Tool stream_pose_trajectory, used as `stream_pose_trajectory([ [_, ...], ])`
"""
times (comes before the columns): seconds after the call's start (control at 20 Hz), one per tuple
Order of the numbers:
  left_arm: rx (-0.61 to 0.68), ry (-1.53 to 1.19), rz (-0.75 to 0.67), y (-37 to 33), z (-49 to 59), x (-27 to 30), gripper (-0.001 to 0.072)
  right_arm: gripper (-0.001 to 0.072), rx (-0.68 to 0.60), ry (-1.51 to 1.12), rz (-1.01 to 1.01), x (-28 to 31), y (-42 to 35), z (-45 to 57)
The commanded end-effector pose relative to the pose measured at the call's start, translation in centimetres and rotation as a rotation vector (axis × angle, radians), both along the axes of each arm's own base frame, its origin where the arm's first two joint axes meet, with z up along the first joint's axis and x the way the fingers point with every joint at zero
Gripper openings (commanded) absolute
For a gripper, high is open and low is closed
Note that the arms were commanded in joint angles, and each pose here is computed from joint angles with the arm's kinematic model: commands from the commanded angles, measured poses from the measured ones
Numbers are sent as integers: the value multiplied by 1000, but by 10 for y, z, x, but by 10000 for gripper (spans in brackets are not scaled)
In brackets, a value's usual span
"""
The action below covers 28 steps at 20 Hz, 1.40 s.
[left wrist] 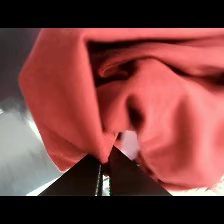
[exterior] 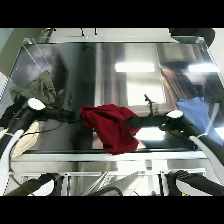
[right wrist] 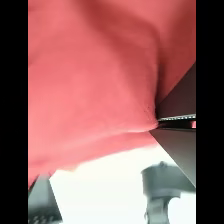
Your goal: Fold the shirts.
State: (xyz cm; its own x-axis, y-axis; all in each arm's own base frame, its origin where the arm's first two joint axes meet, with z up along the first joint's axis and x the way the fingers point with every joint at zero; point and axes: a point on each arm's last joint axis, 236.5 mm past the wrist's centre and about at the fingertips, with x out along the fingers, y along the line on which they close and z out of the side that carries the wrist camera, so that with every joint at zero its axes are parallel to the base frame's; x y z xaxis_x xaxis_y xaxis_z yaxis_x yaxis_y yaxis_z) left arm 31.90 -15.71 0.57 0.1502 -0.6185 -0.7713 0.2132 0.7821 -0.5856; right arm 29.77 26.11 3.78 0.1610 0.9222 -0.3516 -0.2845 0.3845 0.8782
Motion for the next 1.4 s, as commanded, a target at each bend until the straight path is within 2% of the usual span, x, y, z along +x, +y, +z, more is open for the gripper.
stream_pose_trajectory([
  [0.0,-26,-240,-34,6,111,3,22,17,110,-209,70,-3,-29,111],
  [0.15,-25,-551,-41,5,236,-15,22,18,103,-534,102,-29,-43,224],
  [0.3,-52,-856,-59,-2,349,-64,22,18,61,-854,123,-81,-41,313],
  [0.4,-8,-1015,-44,5,395,-96,22,18,-31,-984,80,-106,-45,342],
  [0.5,65,-1076,-2,20,411,-112,22,18,-201,-1031,-24,-98,-63,338],
  [0.65,131,-954,-31,27,379,-93,22,19,-380,-931,-98,-61,-90,302],
  [1.1,88,-166,-398,-33,126,25,22,18,-361,-292,78,42,-71,71],
  [1.2,101,-55,-403,-36,55,47,23,19,-368,-176,107,57,-66,16],
  [1.35,144,9,-318,-15,-9,90,23,25,-387,-30,84,76,-69,-53],
])
